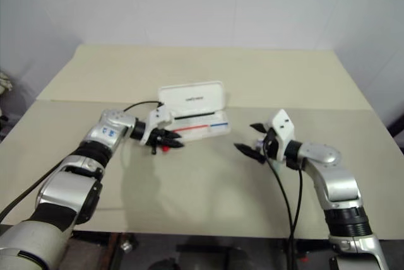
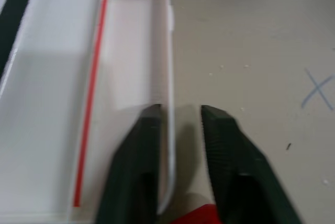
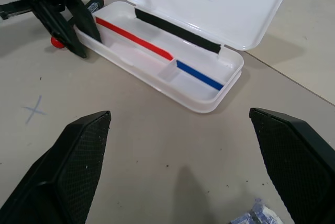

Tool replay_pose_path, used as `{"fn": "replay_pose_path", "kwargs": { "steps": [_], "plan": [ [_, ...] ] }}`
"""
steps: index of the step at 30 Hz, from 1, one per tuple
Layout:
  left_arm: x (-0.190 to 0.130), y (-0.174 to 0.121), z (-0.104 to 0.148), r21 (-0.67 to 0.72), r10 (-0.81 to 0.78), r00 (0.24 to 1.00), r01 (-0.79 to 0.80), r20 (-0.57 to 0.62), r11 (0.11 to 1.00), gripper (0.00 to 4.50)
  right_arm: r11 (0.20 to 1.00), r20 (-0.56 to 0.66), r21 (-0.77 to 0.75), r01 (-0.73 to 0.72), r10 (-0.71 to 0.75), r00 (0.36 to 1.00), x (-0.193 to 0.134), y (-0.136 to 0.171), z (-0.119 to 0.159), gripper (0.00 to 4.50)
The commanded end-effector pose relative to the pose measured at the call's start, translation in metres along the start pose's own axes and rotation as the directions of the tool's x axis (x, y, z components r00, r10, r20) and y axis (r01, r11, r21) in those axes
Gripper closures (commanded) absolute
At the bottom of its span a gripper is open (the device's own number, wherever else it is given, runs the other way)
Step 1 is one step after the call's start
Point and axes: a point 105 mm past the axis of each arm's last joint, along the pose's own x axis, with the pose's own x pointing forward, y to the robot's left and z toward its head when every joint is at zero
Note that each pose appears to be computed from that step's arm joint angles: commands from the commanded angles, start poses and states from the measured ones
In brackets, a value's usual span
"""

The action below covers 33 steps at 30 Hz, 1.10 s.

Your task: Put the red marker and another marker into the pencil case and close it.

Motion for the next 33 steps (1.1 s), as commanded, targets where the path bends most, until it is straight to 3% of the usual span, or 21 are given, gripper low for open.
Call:
{"fn": "replay_pose_path", "kwargs": {
  "steps": [1,12,22,28,33],
  "plan": [
    [-0.004,0.003,0.004,0.012,0.011,1.0,-0.011,0.0,1.0,4.48,0.999,0.037,-0.051,0.012,-0.01,0.999,0.0,-0.001,0.017,0.0],
    [-0.013,0.019,0.015,0.051,0.119,0.992,-0.121,0.033,0.991,4.48,0.998,0.044,-0.06,0.017,-0.015,0.999,-0.004,-0.004,0.02,0.0],
    [-0.042,0.032,0.019,0.145,0.2,0.98,-0.201,0.021,0.969,4.48,0.997,0.044,-0.08,0.008,-0.005,0.999,-0.003,-0.011,0.023,0.0],
    [-0.051,0.036,0.039,0.23,0.22,0.974,-0.227,0.06,0.946,4.48,0.996,0.051,-0.094,-0.007,0.011,0.999,0.005,-0.014,0.028,0.0],
    [-0.054,0.026,0.07,0.334,0.15,0.98,-0.185,0.128,0.924,4.48,0.994,0.048,-0.11,-0.018,0.024,0.999,0.006,-0.017,0.03,0.0]
  ]
}}
